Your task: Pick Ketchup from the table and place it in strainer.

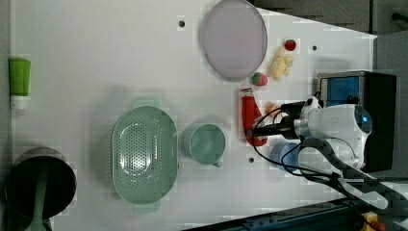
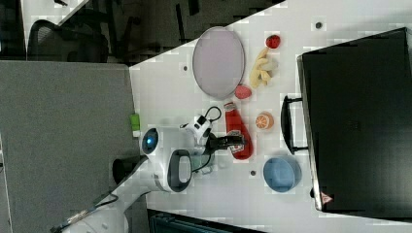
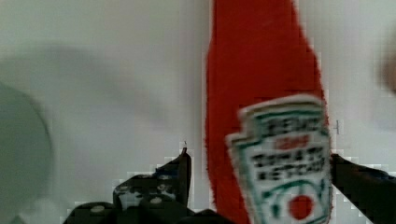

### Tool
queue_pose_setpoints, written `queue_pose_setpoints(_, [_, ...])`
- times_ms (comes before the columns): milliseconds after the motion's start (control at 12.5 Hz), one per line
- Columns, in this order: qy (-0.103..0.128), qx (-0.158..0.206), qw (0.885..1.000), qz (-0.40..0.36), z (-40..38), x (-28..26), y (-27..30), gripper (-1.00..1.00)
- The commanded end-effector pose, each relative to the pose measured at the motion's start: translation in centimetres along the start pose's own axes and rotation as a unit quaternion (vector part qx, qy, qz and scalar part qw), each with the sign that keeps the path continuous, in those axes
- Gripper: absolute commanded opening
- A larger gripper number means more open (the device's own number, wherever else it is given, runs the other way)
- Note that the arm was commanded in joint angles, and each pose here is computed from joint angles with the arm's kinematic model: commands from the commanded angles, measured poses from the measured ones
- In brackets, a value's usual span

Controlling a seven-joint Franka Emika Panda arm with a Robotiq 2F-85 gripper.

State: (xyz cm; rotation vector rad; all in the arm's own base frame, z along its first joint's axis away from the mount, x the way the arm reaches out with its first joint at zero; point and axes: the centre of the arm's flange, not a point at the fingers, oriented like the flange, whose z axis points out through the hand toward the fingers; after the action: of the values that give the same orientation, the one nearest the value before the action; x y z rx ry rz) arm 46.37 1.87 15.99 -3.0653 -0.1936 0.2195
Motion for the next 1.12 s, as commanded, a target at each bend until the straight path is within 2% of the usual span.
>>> queue_pose_setpoints(80, [0.036,-0.004,0.999,-0.029,-0.7,1.1,-0.7,1.00])
queue_pose_setpoints(240, [0.034,-0.003,0.999,-0.026,0.2,0.9,-0.5,0.93])
queue_pose_setpoints(400, [0.031,-0.003,0.999,-0.026,0.5,0.6,-0.5,0.44])
queue_pose_setpoints(480, [0.034,-0.003,0.999,-0.027,0.1,0.7,-0.6,0.29])
queue_pose_setpoints(720, [0.051,-0.009,0.998,-0.030,-2.9,1.0,-1.2,0.29])
queue_pose_setpoints(880, [0.073,-0.018,0.997,-0.034,-7.3,1.3,-2.1,0.29])
queue_pose_setpoints(1120, [0.071,-0.032,0.996,-0.032,-15.3,0.8,-4.8,0.29])
